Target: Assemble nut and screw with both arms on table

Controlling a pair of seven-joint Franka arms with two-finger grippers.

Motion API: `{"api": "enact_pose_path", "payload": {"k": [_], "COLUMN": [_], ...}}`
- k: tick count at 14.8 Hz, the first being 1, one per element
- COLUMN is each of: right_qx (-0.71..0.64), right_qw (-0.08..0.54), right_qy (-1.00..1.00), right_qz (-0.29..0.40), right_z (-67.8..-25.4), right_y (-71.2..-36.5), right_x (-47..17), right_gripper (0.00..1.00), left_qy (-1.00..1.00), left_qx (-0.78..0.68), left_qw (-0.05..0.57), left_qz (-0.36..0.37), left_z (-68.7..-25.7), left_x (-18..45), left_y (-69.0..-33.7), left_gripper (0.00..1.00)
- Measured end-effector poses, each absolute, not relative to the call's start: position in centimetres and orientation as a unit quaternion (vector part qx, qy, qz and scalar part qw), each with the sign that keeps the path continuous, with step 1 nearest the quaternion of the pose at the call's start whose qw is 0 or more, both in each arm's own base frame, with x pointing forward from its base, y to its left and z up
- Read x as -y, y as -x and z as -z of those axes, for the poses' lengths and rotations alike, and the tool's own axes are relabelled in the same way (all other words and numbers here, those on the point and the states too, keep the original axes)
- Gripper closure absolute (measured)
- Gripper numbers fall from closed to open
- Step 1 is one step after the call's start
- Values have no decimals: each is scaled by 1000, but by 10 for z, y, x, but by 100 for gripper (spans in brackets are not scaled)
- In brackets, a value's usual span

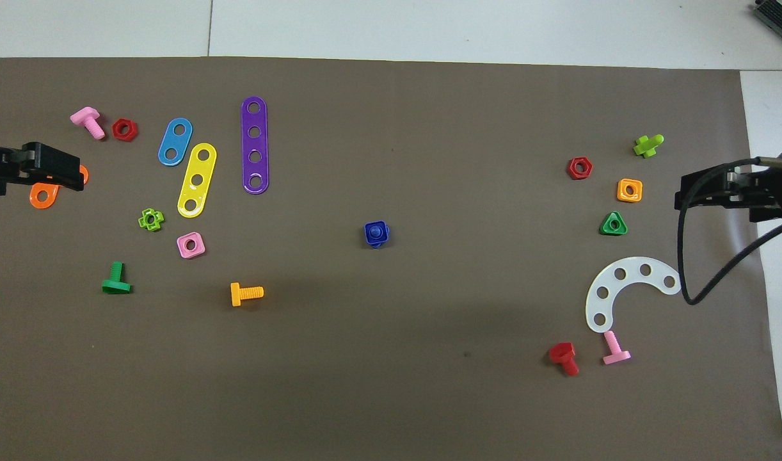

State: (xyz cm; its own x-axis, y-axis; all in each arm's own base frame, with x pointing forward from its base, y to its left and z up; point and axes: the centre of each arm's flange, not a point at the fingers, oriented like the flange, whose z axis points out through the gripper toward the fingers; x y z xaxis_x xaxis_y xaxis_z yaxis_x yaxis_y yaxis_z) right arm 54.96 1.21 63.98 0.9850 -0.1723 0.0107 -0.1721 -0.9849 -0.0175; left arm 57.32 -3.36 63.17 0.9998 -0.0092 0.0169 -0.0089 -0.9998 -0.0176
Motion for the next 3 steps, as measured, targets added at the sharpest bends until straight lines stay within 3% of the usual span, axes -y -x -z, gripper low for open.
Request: {"api": "enact_pose_path", "payload": {"k": [3], "right_qx": [-87], "right_qw": [9], "right_qy": [996], "right_qz": [10], "right_z": [-640], "right_y": [-551], "right_x": [-12], "right_gripper": [0], "left_qy": [1000], "left_qx": [-19], "left_qw": [11], "left_qz": [10], "left_z": [-634], "left_x": [33], "left_y": [-572], "left_gripper": [0]}}
